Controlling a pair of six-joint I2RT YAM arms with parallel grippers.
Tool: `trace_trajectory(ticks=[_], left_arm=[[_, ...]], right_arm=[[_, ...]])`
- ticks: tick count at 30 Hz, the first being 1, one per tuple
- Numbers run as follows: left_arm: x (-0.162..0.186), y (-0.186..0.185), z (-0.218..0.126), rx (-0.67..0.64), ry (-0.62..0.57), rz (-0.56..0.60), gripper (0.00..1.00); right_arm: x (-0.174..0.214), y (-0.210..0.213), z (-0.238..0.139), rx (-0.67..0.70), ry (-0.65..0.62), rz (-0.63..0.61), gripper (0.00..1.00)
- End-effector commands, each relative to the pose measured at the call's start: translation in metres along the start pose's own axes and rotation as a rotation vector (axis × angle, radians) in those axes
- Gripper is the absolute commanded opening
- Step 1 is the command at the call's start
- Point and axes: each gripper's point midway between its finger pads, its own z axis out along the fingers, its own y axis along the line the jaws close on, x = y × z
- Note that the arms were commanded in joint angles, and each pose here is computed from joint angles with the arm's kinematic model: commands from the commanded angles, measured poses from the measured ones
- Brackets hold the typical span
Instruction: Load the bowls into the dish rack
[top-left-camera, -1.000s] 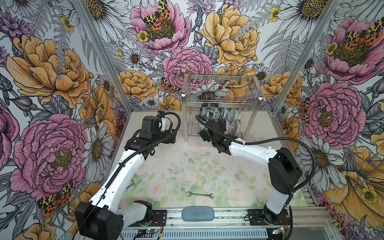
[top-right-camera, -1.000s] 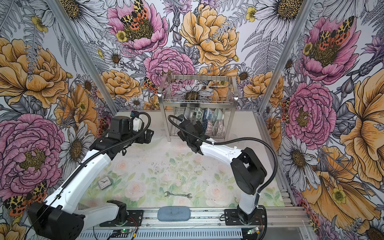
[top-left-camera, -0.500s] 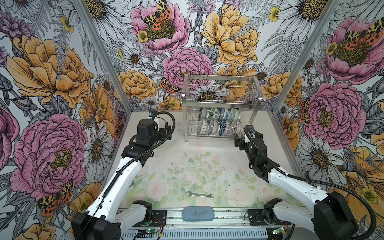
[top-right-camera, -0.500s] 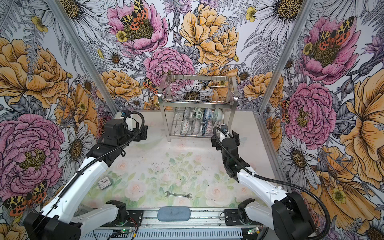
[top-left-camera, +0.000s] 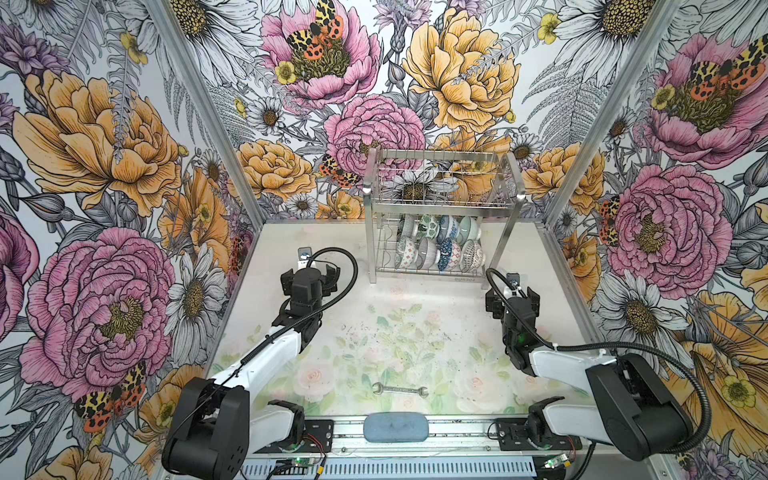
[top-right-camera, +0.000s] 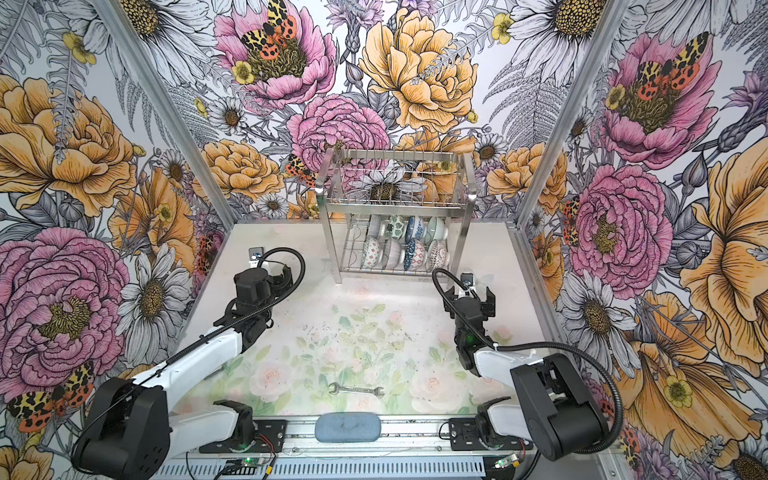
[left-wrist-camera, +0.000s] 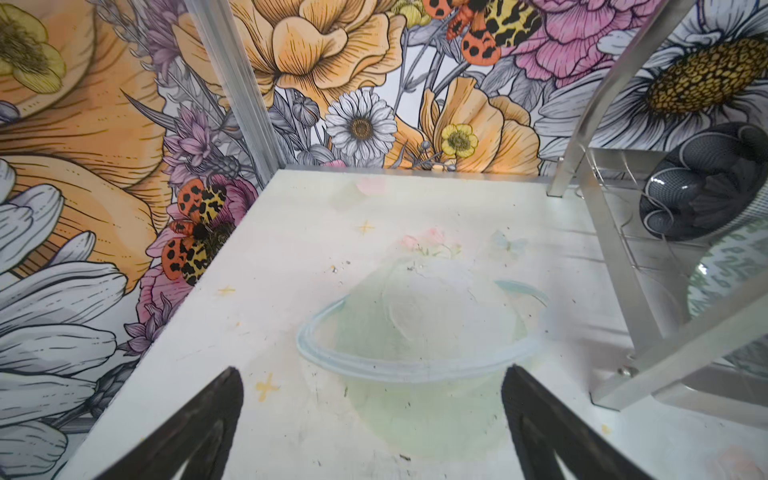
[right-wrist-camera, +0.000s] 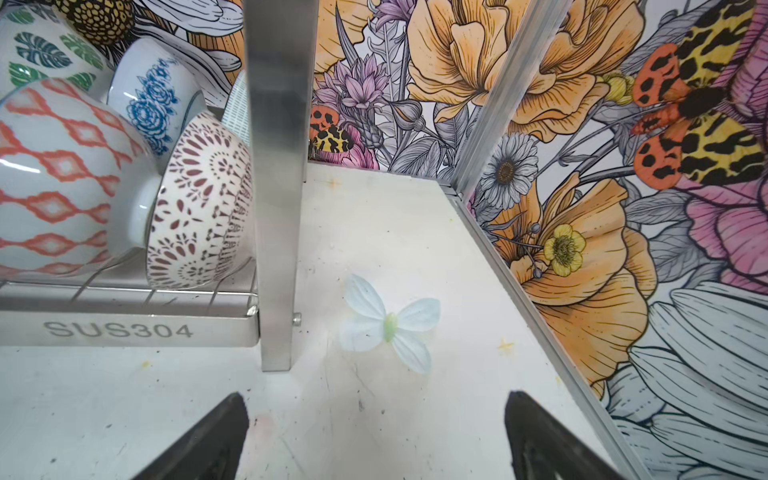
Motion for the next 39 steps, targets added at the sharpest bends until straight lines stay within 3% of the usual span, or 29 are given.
trace_trajectory(ticks=[1, 6, 8, 13, 15, 23, 39], left_arm=[[0.001, 0.004, 0.003, -0.032, -0.088, -0.008, 0.98], [0.025, 0.005, 0.016, -0.027, -0.098, 0.031, 0.99], [0.032, 0.006, 0.021, -0.013, -0.103, 0.040, 0.99], [0.028, 0.002, 0.023, 0.036, -0.149, 0.071, 0.99], [0.032, 0.013, 0.022, 0.011, -0.208, 0.029, 0.99], [0.050, 0.039, 0.047, 0.013, -0.115, -0.102, 0.99], [0.049, 0.037, 0.046, 0.009, -0.134, -0.093, 0.98]], right_arm=[[-0.032, -0.001, 0.016, 0.006, -0.063, 0.033, 0.98], [-0.030, 0.006, 0.028, -0.042, -0.091, -0.018, 0.97], [-0.025, -0.013, 0.031, 0.051, -0.081, 0.040, 0.99], [-0.008, -0.036, 0.046, 0.009, -0.049, 0.191, 0.99], [-0.002, -0.033, 0.051, -0.005, -0.034, 0.190, 1.00], [-0.003, -0.035, 0.052, -0.018, -0.031, 0.203, 1.00], [-0.003, -0.035, 0.052, -0.020, -0.036, 0.202, 1.00]])
